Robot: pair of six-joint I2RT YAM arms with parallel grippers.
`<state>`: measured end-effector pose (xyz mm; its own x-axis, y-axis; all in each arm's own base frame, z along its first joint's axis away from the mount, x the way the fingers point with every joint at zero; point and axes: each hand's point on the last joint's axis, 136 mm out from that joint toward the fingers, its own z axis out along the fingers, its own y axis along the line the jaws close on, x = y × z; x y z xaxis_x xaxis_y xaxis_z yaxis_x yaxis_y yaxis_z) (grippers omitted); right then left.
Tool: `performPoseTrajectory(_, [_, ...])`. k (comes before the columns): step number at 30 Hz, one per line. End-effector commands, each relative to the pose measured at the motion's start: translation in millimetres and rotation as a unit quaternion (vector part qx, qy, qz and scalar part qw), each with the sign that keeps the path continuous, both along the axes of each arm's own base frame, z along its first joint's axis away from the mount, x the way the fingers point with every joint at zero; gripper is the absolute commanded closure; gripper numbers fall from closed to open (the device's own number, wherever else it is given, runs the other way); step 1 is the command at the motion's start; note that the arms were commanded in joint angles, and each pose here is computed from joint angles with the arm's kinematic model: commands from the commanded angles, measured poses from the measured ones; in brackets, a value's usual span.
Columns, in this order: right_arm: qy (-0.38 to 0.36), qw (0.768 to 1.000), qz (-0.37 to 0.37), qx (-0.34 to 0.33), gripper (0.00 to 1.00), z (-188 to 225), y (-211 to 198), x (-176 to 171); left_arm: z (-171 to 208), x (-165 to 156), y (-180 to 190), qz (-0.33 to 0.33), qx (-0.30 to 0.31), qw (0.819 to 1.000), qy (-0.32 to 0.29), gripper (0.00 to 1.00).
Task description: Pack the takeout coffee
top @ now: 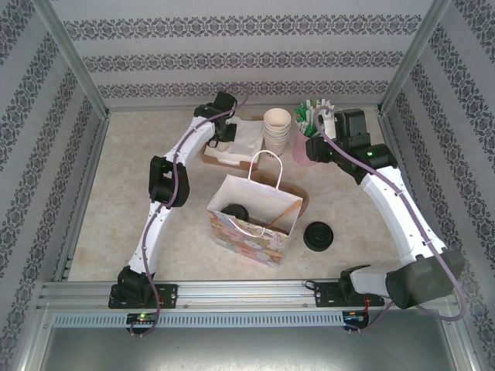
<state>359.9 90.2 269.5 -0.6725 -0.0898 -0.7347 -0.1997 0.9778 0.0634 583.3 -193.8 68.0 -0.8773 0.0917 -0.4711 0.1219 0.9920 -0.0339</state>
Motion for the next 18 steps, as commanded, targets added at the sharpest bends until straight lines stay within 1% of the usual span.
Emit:
performPoseTrajectory(1, [-0.015,1.000,0.015,0.000,0.47,12.4,4.3,-4.2,49.0,-1.6,-7.5,-0.002,-0.023,0.999,-0.031,1.00])
performPoseTrajectory(8, [-0.047,0.998,0.030,0.007,0.46,30.9,8.0,-8.4,121.4,-8.0,-4.2,0.002,-0.043,0.995,-0.086,1.00])
performPoseTrajectory(14, [-0.107,0.992,0.063,0.016,0.43,56.5,17.8,-11.7,165.1,-20.5,-4.3,-0.004,-0.062,0.992,-0.110,1.00])
performPoseTrajectory(16, [-0.133,0.988,0.081,0.021,0.42,65.5,25.0,-11.6,178.0,-21.3,-1.2,-0.006,-0.067,0.990,-0.122,1.00])
performPoseTrajectory(18, [-0.172,0.976,0.132,0.017,0.41,78.6,43.3,-15.4,193.1,-25.1,2.3,-0.012,-0.076,0.988,-0.131,1.00])
